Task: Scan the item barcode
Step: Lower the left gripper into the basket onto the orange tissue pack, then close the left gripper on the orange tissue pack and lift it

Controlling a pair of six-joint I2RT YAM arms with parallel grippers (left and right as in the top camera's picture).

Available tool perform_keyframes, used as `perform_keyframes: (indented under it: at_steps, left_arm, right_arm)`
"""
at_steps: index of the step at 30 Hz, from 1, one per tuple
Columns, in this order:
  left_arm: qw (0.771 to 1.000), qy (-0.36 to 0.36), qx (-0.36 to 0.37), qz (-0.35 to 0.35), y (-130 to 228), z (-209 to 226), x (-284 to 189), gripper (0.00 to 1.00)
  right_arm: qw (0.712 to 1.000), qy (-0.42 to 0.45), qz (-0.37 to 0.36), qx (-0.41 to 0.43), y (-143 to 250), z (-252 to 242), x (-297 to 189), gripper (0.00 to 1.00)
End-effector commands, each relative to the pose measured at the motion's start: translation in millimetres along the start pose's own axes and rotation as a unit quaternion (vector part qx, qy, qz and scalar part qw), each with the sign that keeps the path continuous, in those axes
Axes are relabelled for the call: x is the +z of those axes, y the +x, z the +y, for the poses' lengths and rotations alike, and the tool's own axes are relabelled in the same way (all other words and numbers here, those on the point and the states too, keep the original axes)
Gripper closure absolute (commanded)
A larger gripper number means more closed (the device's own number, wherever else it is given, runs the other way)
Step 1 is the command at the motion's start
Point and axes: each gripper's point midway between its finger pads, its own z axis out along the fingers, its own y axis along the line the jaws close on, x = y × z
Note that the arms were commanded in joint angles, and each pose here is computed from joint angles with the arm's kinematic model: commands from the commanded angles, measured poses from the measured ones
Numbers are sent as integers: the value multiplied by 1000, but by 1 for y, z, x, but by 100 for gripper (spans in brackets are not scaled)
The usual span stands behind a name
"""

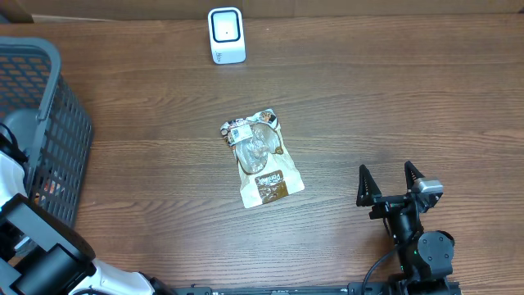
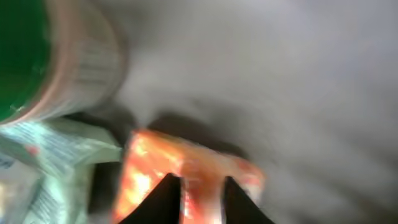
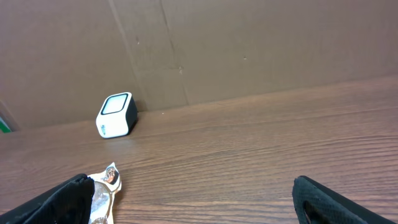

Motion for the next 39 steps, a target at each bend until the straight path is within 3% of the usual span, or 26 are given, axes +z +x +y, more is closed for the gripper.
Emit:
perform_keyframes:
  at_steps: [1, 3, 8, 11, 14, 17, 26, 35, 37, 39]
  left_arm:
    - [993, 113, 17, -41, -44, -40, -52, 59]
    - [987, 152, 21, -49, -61, -53, -90, 49]
    - [987, 151, 19, -49, -68, -51, -126, 37]
    - [990, 141, 7, -24, -58, -45, -114, 34]
    - [991, 129, -23, 17, -40, -39, -88, 21]
    - [992, 99, -54, 54, -18, -29, -51, 20]
    - [992, 25, -53, 109, 10, -8, 13, 23]
    - [983, 8, -39, 177, 39, -6, 60, 35]
    - [981, 6, -33, 189, 45, -5, 66, 43]
    - [981, 6, -26, 194, 48, -5, 68, 67]
  right_arm:
    - [1000, 1, -4, 0, 1, -1, 0, 0]
    - [1000, 1, -4, 0, 1, -1, 0, 0]
    - [1000, 1, -4, 0, 1, -1, 0, 0]
    - [1000, 1, -4, 0, 1, -1, 0, 0]
    - [1000, 1, -4, 0, 1, -1, 0, 0]
    - [1000, 1, -4, 0, 1, -1, 0, 0]
    - [1000, 1, -4, 0, 1, -1, 0, 0]
    - [1000, 1, -4, 0, 1, -1, 0, 0]
    - [1000, 1, -4, 0, 1, -1, 0, 0]
    - [1000, 1, -4, 0, 1, -1, 0, 0]
